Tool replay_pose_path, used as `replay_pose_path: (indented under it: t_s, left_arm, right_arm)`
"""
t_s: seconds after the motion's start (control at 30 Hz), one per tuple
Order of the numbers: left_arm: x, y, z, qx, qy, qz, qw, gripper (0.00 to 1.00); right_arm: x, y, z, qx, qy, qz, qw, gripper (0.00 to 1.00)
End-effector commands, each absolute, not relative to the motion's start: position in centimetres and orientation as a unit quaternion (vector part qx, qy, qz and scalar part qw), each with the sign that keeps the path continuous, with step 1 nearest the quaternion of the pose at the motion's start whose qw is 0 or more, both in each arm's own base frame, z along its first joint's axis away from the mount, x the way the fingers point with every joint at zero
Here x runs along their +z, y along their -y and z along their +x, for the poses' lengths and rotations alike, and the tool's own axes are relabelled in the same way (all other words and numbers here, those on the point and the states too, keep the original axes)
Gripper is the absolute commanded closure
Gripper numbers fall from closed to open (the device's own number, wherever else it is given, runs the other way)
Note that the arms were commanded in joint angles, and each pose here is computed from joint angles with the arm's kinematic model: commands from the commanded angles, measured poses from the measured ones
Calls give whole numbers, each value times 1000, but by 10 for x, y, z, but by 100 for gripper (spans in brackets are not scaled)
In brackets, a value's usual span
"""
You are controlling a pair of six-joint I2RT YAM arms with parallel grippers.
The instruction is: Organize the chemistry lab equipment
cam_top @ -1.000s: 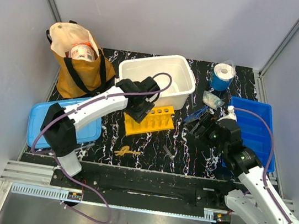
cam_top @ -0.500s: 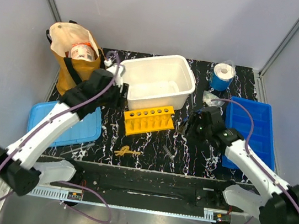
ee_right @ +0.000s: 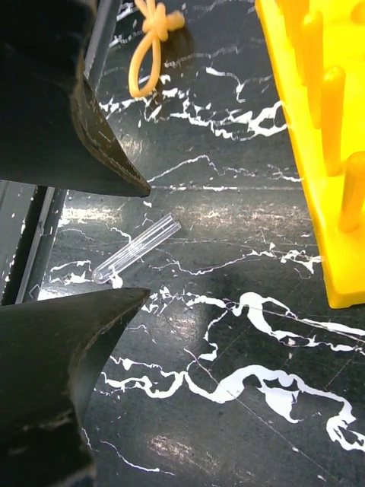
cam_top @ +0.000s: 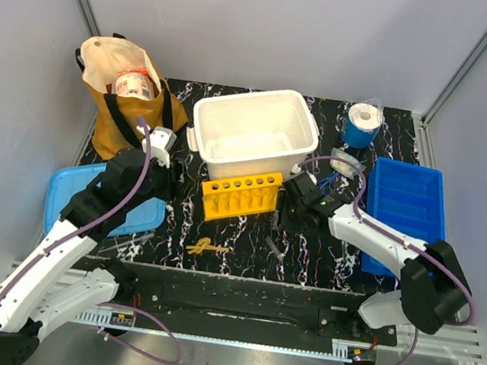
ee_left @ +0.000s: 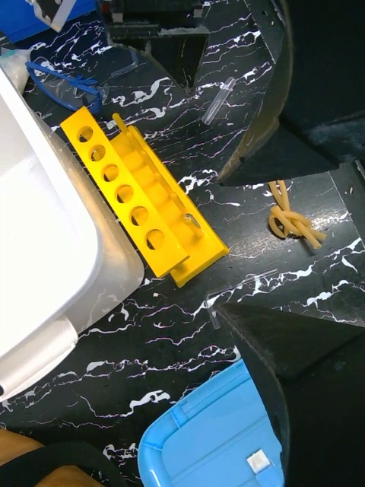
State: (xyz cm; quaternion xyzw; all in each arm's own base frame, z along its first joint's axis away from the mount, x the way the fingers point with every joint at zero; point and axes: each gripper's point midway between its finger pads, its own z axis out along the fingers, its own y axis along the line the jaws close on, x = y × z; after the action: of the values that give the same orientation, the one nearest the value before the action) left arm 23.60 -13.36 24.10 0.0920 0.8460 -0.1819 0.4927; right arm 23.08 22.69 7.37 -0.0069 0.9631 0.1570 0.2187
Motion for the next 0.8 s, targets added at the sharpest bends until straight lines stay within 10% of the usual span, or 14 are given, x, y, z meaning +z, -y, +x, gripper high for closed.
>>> replay_pose_path:
  t_s: [0.0,0.77]
  left_arm:
    - [250,131,241,-191,-823,72,530,34]
    - [262,169,225,-271,-794,174,515,39]
  right_arm:
    - [74,-233,241,122,-964,-36,233,44]
    - [30,-223,183,56,-979,-75,182,52]
